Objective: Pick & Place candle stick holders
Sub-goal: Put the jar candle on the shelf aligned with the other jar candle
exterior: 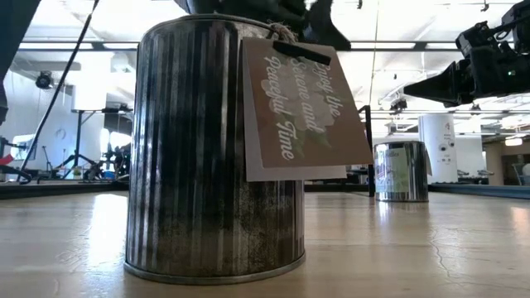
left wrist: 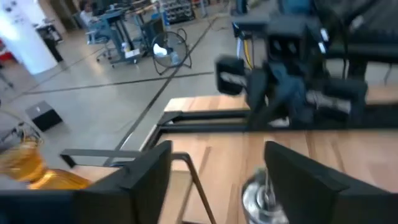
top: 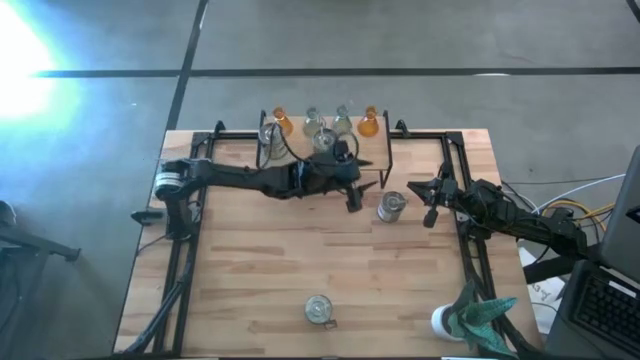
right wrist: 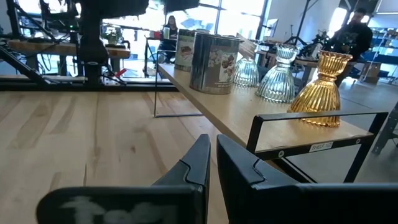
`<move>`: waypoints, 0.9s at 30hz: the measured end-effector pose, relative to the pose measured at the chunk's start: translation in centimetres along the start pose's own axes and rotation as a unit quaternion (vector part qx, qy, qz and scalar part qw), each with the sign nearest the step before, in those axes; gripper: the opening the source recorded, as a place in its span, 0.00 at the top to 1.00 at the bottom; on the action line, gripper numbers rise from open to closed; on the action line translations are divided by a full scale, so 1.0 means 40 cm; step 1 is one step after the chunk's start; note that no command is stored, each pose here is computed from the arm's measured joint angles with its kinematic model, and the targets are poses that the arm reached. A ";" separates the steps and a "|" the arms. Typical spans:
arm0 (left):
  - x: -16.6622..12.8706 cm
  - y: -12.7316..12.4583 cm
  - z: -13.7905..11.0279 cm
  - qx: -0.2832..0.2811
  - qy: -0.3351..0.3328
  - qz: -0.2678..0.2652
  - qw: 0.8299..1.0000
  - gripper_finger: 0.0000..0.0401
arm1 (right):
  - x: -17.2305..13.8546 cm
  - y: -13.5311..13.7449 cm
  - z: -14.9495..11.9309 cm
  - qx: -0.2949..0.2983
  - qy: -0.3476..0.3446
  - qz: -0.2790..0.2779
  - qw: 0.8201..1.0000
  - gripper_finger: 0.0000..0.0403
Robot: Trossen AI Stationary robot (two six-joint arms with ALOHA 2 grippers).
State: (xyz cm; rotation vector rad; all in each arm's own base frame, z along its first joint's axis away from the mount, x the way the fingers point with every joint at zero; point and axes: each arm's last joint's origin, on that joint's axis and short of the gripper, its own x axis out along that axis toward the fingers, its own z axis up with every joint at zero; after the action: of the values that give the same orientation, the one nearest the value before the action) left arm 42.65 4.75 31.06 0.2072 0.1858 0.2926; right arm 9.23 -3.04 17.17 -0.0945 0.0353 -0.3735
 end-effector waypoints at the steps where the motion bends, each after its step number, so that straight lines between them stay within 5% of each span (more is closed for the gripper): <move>1: 0.008 -0.009 -0.011 0.009 0.001 -0.004 1.000 0.41 | 0.000 0.000 0.000 0.000 0.000 0.000 1.000 0.94; 10: 0.101 -0.062 -0.157 0.008 0.031 -0.008 0.999 0.67 | 0.000 0.000 0.000 0.000 0.000 0.000 1.000 0.94; 19: 0.134 -0.053 -0.186 -0.014 0.011 0.157 0.987 0.77 | 0.000 0.000 0.000 0.000 0.000 0.000 1.000 0.94; 27: 0.133 -0.042 -0.196 -0.052 0.013 0.238 0.970 0.77 | 0.000 0.000 0.000 0.000 0.000 0.000 1.000 0.94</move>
State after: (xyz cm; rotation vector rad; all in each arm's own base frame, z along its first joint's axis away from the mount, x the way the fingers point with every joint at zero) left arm 46.47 6.15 22.33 0.1418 0.1449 0.7812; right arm 9.23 -3.04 17.17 -0.0945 0.0352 -0.3735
